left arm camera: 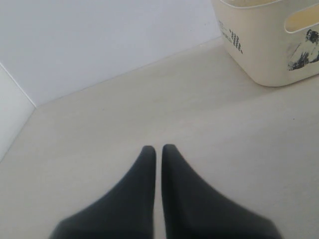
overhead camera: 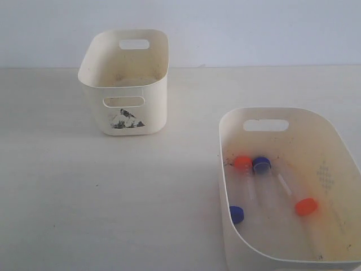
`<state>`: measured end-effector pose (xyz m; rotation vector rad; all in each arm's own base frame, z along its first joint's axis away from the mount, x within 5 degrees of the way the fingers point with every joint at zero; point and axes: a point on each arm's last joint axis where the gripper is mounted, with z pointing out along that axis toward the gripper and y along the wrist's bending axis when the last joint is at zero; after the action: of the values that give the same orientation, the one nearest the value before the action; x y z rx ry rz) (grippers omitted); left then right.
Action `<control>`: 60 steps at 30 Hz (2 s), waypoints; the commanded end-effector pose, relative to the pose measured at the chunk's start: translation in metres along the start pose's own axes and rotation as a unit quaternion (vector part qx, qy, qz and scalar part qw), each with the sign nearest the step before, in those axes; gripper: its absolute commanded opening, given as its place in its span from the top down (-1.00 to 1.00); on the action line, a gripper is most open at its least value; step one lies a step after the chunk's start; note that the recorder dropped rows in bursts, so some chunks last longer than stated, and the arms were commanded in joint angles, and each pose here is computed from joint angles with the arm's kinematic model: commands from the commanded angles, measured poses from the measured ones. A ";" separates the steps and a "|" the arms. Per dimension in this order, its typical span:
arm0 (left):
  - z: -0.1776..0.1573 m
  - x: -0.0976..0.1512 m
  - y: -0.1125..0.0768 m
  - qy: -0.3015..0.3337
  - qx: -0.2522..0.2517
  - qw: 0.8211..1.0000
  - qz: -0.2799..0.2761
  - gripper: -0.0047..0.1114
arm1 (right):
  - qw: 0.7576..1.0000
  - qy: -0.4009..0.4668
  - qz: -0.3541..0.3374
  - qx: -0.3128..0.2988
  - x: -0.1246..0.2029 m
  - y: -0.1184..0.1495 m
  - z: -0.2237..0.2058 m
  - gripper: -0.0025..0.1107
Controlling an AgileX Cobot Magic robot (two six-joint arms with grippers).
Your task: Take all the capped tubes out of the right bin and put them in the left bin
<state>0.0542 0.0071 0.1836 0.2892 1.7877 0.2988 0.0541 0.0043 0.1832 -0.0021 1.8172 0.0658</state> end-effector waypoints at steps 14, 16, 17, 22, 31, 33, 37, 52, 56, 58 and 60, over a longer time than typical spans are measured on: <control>0.000 -0.001 0.000 -0.004 0.002 1.000 -0.006 0.84 | 0.964 -0.265 -0.003 0.032 -0.046 -0.005 -0.013 0.93; 0.000 -0.001 0.000 -0.004 0.002 1.000 -0.006 0.84 | 0.961 -0.274 -0.004 0.033 -0.048 -0.005 -0.014 0.93; 0.000 -0.001 0.000 -0.004 0.002 1.000 -0.006 0.84 | 0.955 -0.293 -0.005 0.035 -0.051 -0.006 -0.016 0.93; 0.000 -0.001 0.000 -0.004 0.002 1.000 -0.006 0.84 | 0.936 -0.350 -0.005 0.041 -0.062 -0.006 -0.024 0.93; 0.000 -0.001 0.000 -0.004 0.002 1.000 -0.006 0.84 | 0.958 -0.284 -0.025 0.020 -0.145 0.003 -0.052 0.93; 0.000 -0.001 0.000 -0.004 0.002 1.000 -0.006 0.84 | 0.991 -0.126 -0.038 0.000 -0.163 0.008 -0.041 0.93; 0.000 -0.001 0.000 -0.004 0.002 1.000 -0.006 0.84 | 0.999 0.025 -0.035 -0.013 -0.179 0.008 -0.004 0.93; 0.000 -0.001 0.000 -0.004 0.002 1.000 -0.006 0.84 | 0.988 0.142 0.045 -0.038 -0.164 0.010 0.073 0.93; 0.000 -0.001 0.000 -0.004 0.002 1.000 -0.006 0.84 | 0.969 0.235 0.026 -0.065 -0.145 0.014 0.088 0.94; 0.000 -0.001 0.000 -0.004 0.002 1.000 -0.006 0.84 | 0.964 0.254 0.009 -0.080 -0.140 0.019 0.095 0.94; 0.000 -0.001 0.000 -0.004 0.002 1.000 -0.006 0.84 | 0.961 0.261 0.002 -0.093 -0.138 0.024 0.099 0.94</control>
<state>0.0542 0.0071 0.1836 0.2892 1.7877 0.2988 0.1784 0.0209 0.2969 -0.0928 2.3096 0.2414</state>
